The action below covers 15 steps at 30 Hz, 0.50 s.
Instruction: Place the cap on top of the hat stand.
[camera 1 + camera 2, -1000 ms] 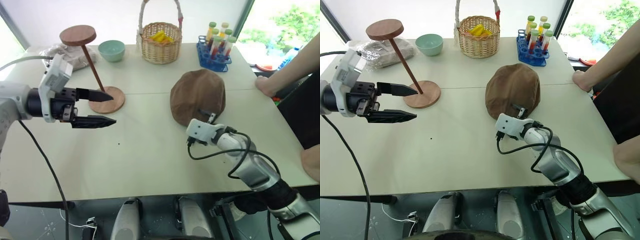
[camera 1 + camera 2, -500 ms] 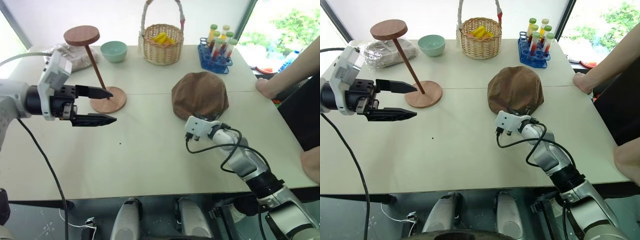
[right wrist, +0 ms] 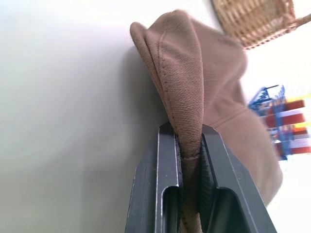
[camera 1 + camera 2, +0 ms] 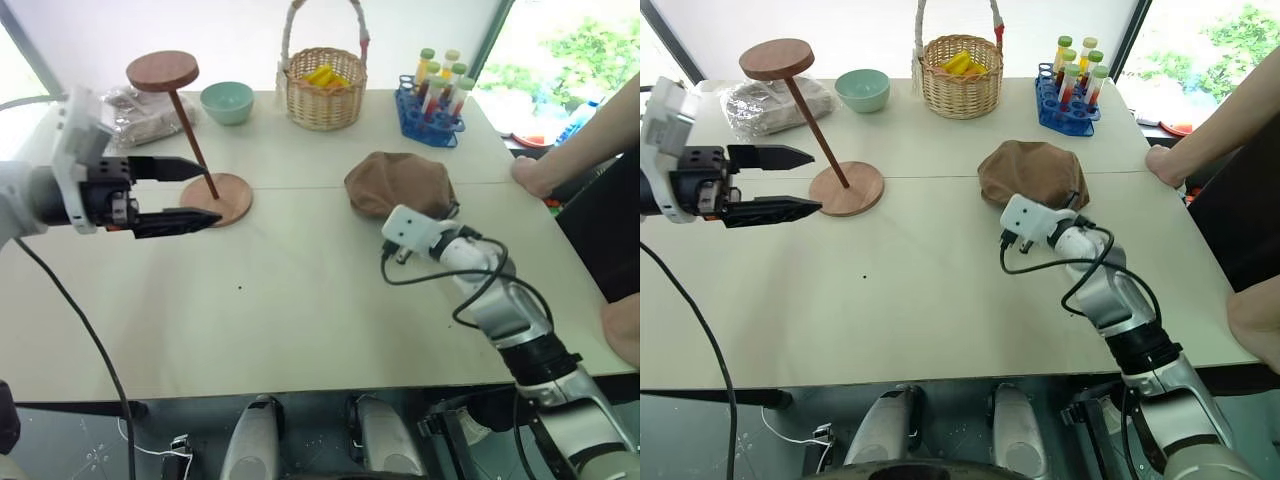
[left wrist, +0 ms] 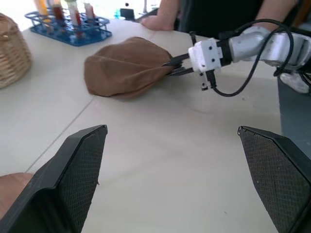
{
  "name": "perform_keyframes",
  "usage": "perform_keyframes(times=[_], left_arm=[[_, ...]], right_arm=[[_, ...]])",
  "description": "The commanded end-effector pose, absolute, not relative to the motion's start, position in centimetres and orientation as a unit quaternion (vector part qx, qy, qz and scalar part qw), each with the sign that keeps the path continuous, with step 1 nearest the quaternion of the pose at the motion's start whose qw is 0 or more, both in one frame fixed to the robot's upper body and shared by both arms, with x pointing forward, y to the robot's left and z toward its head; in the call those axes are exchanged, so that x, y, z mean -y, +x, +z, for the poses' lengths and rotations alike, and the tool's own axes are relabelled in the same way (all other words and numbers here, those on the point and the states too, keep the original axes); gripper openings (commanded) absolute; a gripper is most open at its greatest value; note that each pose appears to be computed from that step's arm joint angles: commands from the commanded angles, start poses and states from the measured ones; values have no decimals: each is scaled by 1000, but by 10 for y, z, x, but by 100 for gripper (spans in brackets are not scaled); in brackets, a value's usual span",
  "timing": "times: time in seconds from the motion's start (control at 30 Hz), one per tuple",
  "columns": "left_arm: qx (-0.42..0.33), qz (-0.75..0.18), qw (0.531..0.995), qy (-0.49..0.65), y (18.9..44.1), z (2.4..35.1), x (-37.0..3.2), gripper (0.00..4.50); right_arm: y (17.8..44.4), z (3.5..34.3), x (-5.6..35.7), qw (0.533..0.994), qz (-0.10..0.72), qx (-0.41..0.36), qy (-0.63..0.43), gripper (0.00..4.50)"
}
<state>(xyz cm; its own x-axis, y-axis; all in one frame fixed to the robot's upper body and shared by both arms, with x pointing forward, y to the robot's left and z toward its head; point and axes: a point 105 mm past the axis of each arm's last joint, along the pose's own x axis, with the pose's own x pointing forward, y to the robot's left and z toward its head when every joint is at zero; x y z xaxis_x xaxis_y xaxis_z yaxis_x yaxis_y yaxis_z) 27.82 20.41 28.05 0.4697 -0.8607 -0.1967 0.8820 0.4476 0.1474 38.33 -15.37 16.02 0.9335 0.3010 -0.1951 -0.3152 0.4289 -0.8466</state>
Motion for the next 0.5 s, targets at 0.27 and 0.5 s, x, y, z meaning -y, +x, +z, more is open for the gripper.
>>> perform_keyframes(times=[0.27,0.5], left_arm=[[50,-325,940,91,253,320,-278,450],[65,-228,968,81,231,328,-323,450]], right_arm=[[397,366,78,813,164,280,-484,12],[383,426,-9,794,248,384,-401,12]])
